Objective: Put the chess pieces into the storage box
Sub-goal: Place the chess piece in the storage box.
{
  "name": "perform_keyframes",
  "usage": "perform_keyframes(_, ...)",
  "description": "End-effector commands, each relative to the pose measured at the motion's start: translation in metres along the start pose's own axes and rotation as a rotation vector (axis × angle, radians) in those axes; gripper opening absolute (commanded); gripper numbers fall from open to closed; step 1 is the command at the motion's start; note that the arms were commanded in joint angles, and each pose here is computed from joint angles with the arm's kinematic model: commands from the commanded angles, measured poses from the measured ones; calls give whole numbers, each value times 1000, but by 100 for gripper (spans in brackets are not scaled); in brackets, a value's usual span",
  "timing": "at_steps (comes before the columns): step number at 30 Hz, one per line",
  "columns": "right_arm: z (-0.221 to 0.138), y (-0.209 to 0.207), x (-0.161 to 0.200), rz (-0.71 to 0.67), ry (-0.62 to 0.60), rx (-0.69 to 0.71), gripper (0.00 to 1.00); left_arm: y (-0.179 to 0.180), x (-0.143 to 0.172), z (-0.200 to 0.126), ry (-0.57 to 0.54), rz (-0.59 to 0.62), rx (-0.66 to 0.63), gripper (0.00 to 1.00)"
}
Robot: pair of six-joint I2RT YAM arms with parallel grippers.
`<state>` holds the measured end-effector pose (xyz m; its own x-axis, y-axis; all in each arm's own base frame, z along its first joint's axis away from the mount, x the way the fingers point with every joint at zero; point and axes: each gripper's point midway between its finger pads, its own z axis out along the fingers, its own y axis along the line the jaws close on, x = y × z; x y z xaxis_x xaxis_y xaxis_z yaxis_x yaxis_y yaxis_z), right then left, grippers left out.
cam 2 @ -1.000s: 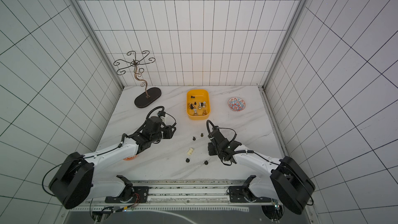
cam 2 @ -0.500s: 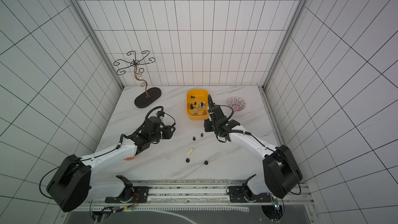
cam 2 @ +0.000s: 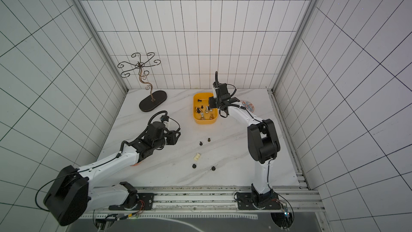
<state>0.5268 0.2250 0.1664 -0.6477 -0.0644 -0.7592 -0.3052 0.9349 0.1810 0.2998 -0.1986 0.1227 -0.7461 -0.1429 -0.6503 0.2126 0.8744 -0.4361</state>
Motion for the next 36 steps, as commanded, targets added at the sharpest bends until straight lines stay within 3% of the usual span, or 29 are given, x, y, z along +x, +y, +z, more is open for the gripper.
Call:
perform_keyframes(1, 13, 8, -47, -59, -92, -42, 5, 0, 6, -4, 6, -13, -1, 33)
perform_keyframes(9, 61, 7, -57, -39, -102, -61, 5, -4, 18, -4, 25, -13, 11, 33)
perform_keyframes(16, 83, 0, -43, -32, -71, -47, 10, -8, 22, -4, 30, -6, 18, 33)
perform_keyframes(24, 83, -4, -42, -36, -68, -32, 28, -10, 22, -5, 27, -5, 19, 33)
perform_keyframes(36, 65, 1, -60, -47, -104, -42, 29, -11, 23, -5, 29, -3, 22, 33)
